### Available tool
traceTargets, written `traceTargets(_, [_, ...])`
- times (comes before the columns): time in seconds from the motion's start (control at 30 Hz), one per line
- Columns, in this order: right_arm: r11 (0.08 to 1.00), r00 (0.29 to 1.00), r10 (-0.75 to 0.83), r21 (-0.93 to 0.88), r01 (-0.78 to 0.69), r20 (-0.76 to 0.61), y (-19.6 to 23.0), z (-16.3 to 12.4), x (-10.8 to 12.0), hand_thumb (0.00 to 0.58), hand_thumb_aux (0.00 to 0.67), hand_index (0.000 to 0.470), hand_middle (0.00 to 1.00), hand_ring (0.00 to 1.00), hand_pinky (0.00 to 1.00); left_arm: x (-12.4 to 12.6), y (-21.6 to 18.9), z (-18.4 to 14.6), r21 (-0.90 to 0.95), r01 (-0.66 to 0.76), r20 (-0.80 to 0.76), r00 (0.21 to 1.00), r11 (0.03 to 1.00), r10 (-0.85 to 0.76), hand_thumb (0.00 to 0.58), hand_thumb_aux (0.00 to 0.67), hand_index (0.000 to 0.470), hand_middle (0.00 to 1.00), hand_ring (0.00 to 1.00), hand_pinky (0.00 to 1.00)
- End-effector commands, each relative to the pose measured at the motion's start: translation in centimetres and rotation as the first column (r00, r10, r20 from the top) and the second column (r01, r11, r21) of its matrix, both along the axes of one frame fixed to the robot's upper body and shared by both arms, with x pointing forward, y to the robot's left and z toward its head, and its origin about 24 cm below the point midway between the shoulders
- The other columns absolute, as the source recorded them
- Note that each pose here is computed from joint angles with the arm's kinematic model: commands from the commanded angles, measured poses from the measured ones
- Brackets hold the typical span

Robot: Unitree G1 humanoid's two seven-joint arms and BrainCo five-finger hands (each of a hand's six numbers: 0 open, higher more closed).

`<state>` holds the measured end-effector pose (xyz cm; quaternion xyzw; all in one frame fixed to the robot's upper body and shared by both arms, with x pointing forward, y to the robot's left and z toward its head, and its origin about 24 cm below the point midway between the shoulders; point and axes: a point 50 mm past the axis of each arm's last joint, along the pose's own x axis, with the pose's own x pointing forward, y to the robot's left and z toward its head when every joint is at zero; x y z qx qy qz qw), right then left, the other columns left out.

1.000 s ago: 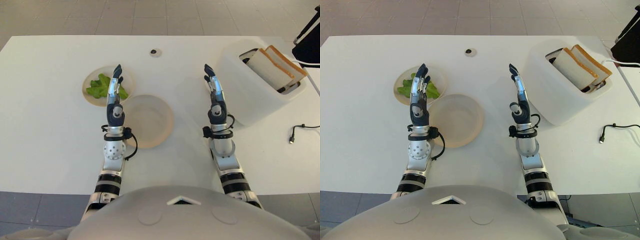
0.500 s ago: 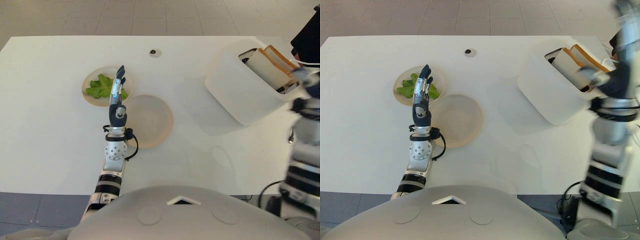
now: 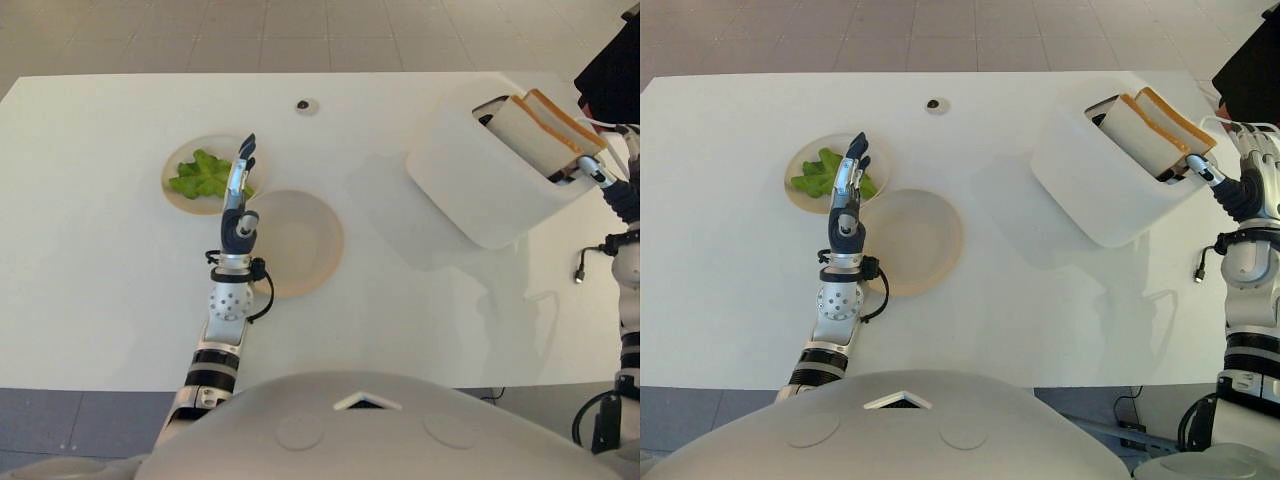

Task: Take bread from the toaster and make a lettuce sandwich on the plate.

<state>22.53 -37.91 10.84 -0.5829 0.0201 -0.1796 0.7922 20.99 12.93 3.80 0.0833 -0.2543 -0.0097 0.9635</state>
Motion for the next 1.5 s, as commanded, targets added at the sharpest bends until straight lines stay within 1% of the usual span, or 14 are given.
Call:
traceTargets(0.03, [0.996,0.997,0.079,-0.048,-0.079,-0.003,1.3,0.8,1.3,0.000,0.000,0.000,0.00,0.00,0.00,-0.5,0.8,-0.9,0.040,-0.015,-0.053,0.998,0.999,0.017,0.000,0.000,0.000,0.00,0.00,0.00])
traceTargets(0.07, [0.993,0.995,0.098,-0.063,-0.097,0.007,1.7,1.2,1.4,0.000,0.000,0.000,0.00,0.00,0.00,-0.5,0.8,-0.9,0.040,-0.015,-0.052,0.998,0.999,0.017,0.000,0.000,0.000,0.00,0.00,0.00])
traceTargets(0.1, [0.990,0.993,0.117,-0.076,-0.115,0.016,2.1,1.4,1.4,0.116,0.071,0.050,0.02,0.02,0.02,-0.5,0.9,-0.9,0.039,-0.015,-0.053,0.998,0.999,0.017,0.000,0.000,0.000,0.00,0.00,0.00])
traceTargets(0.2, [0.984,0.988,0.151,-0.101,-0.147,0.036,3.1,2.0,1.3,0.164,0.102,0.072,0.02,0.02,0.02,-0.7,0.8,-1.1,0.039,-0.014,-0.059,0.998,0.999,0.016,0.000,0.000,0.000,0.00,0.00,0.00])
traceTargets(0.27, [0.982,0.986,0.163,-0.104,-0.158,0.035,3.4,2.0,1.3,0.478,0.389,0.273,0.05,0.05,0.05,-0.7,0.7,-1.1,0.039,-0.012,-0.062,0.998,0.999,0.015,0.000,0.000,0.000,0.00,0.00,0.00])
traceTargets(0.3, [0.981,0.986,0.165,-0.107,-0.160,0.036,3.5,2.1,1.2,0.580,0.670,0.470,0.20,0.20,0.20,-0.7,0.6,-1.2,0.038,-0.012,-0.063,0.998,0.999,0.014,0.000,0.000,0.000,0.00,0.00,0.00])
traceTargets(0.33, [0.981,0.985,0.165,-0.114,-0.159,0.050,3.5,2.2,1.1,0.580,0.670,0.470,0.45,0.45,0.45,-0.8,0.6,-1.2,0.038,-0.010,-0.064,0.998,0.999,0.013,0.000,0.000,0.000,0.00,0.00,0.00])
traceTargets(0.37, [0.980,0.984,0.164,-0.124,-0.155,0.072,3.6,2.5,1.0,0.580,0.670,0.470,1.00,1.00,1.00,-0.8,0.5,-1.2,0.039,-0.010,-0.065,0.998,0.999,0.012,0.000,0.000,0.000,0.00,0.00,0.00])
traceTargets(0.57, [0.980,0.882,0.165,-0.170,-0.099,0.441,4.3,7.2,0.1,0.580,0.670,0.470,1.00,1.00,1.00,-1.0,0.9,-1.4,0.043,-0.027,-0.070,0.997,0.999,0.030,0.000,0.000,0.000,0.00,0.00,0.00])
traceTargets(0.77, [0.929,0.547,0.367,-0.270,-0.253,0.752,9.4,12.0,-2.2,0.580,0.670,0.470,1.00,1.00,1.00,-1.0,2.4,-0.5,0.028,-0.119,-0.013,0.993,0.992,0.120,0.000,0.000,0.000,0.00,0.00,0.00])
traceTargets(0.87, [0.754,0.524,0.526,-0.084,-0.651,0.670,14.9,8.1,-1.4,0.580,0.670,0.470,1.00,1.00,1.00,-1.4,4.1,0.8,0.027,-0.247,0.082,0.966,0.969,0.244,0.000,0.000,0.000,0.00,0.00,0.00])
traceTargets(0.93, [0.487,0.517,0.582,0.240,-0.840,0.627,19.4,4.1,-1.6,0.580,0.670,0.470,1.00,1.00,1.00,-1.8,5.4,1.8,0.081,-0.343,0.152,0.932,0.936,0.329,0.000,0.000,0.000,0.00,0.00,0.00])
traceTargets(1.07, [0.175,0.506,0.690,0.560,-0.810,0.517,25.8,-1.0,-1.9,0.580,0.670,0.470,1.00,1.00,1.00,-2.2,7.4,2.9,0.214,-0.477,0.245,0.871,0.852,0.426,0.000,0.000,0.000,0.00,0.00,0.00])
traceTargets(1.5, [0.281,0.505,0.819,0.576,-0.767,0.274,30.6,-5.8,1.1,0.580,0.670,0.470,1.00,1.00,1.00,-0.6,8.5,1.5,0.460,-0.483,0.207,0.874,0.745,0.439,0.000,0.000,0.000,0.00,0.00,0.00])
